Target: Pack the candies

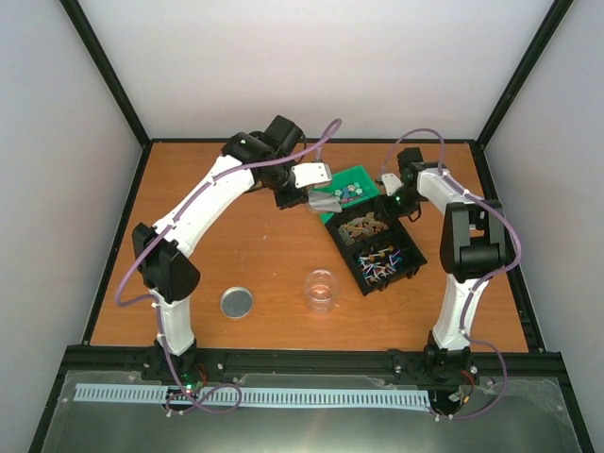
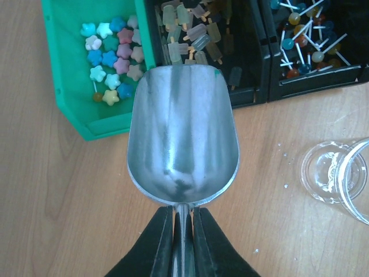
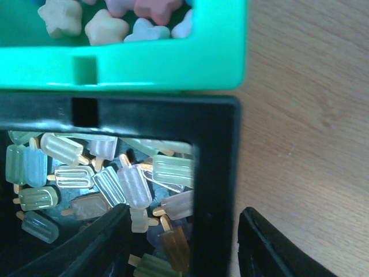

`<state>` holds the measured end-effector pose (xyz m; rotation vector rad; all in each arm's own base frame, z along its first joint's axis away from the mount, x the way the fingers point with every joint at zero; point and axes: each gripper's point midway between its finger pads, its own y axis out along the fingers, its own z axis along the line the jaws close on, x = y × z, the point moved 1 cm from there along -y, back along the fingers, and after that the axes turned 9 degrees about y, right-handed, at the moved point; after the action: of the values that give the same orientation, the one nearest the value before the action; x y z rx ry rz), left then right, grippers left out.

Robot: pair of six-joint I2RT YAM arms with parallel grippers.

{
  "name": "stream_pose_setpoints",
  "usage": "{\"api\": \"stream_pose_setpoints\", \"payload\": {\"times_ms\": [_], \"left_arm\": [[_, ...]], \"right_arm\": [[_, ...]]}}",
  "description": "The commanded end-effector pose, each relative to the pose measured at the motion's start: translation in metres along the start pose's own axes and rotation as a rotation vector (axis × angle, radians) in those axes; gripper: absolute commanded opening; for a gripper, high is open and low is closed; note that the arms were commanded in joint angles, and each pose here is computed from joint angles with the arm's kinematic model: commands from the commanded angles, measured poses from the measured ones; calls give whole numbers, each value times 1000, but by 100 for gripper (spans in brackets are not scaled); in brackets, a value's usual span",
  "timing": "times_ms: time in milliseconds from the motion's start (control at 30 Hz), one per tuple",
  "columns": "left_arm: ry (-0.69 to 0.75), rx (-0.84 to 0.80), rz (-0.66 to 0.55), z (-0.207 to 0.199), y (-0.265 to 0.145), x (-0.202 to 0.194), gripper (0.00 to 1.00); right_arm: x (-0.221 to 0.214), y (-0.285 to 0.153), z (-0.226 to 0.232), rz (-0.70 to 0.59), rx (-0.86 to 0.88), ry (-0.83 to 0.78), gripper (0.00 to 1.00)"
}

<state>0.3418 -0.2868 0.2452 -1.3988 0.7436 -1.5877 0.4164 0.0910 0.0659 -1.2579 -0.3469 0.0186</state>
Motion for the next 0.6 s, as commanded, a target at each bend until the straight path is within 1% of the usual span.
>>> {"api": "stream_pose_setpoints", "payload": {"times_ms": [0, 33, 67, 100, 200, 233, 333, 433, 567], "left_arm": [[-55, 54, -54, 12, -14, 6, 1], [-61, 56, -56, 12, -14, 6, 1], [-66, 56, -57, 13, -14, 4, 1], [-71, 57, -60, 13, -15, 4, 1], [-92, 56, -66, 13, -16, 1, 1], [-101, 52, -70, 13, -17, 0, 1], [-116, 41, -75, 11, -19, -1, 1], [-120, 28, -80, 8, -22, -2, 1], [-120, 21, -97, 5, -26, 1, 1]], "right_arm": [[5, 2, 9, -18, -54, -21, 45], [6, 4, 10, -16, -46, -11, 36], [6, 5, 11, -13, -34, 1, 31], [6, 7, 13, -8, -23, 6, 22], [2, 10, 16, -6, 40, 32, 4], [2, 10, 16, -13, 72, 47, 3], [-1, 10, 14, -30, 185, 117, 3], [0, 7, 13, -62, 339, 193, 3], [1, 0, 15, -110, 517, 227, 3]]}}
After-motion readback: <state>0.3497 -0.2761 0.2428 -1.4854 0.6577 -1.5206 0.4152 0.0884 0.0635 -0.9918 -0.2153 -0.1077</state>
